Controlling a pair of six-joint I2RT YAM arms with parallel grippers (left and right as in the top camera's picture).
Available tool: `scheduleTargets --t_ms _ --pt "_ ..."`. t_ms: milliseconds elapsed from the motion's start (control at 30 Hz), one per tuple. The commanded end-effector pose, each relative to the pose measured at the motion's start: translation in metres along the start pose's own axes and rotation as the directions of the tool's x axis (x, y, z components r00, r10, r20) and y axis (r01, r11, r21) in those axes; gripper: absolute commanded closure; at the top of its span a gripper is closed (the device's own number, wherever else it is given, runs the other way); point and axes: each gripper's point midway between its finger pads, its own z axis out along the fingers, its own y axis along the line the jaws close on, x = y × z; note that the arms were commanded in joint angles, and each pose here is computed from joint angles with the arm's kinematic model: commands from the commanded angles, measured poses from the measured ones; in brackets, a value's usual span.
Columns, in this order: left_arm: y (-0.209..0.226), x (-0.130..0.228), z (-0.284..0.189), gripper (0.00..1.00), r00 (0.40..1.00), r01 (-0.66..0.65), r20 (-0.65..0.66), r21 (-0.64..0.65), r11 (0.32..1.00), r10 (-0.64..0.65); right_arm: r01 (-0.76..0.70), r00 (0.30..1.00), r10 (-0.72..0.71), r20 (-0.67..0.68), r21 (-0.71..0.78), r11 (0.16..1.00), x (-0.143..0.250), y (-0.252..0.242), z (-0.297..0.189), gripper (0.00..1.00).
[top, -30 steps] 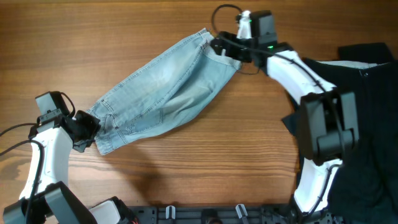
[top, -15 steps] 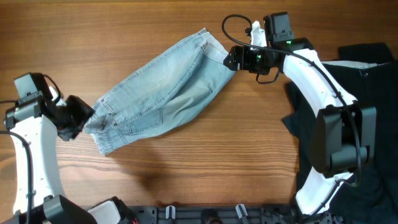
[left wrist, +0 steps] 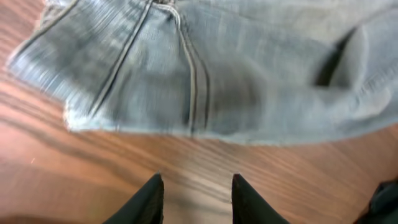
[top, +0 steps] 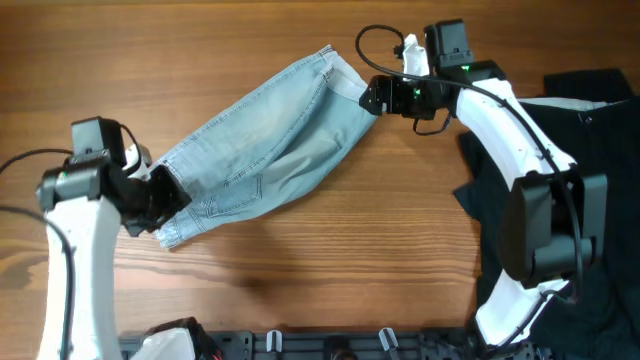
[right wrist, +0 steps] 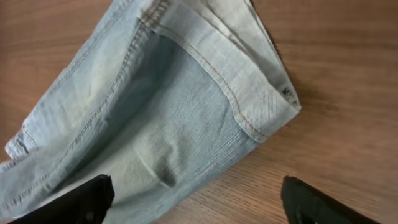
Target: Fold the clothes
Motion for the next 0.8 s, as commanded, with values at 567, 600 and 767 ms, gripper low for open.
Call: scheduleTargets --t_ms 567,600,767 --pt "0.029 0.032 -0.073 0.17 0.928 0.349 0.180 -0.106 0.931 -0.327 0.146 0.924 -0.156 0.350 0.055 0.988 -0.116 0.108 -0.074 0.00" --pt "0.031 0.029 -0.064 0.21 0.923 0.372 0.159 -0.125 0.920 -0.351 0.134 0.933 -0.146 0.327 0.061 0.989 -0.115 0.099 -0.061 0.03" --pt "0.035 0.003 -0.029 0.42 0.909 0.416 0.118 -0.187 0.890 -0.400 0.113 0.966 -0.126 0.227 0.068 0.991 -0.102 0.074 -0.008 0.30"
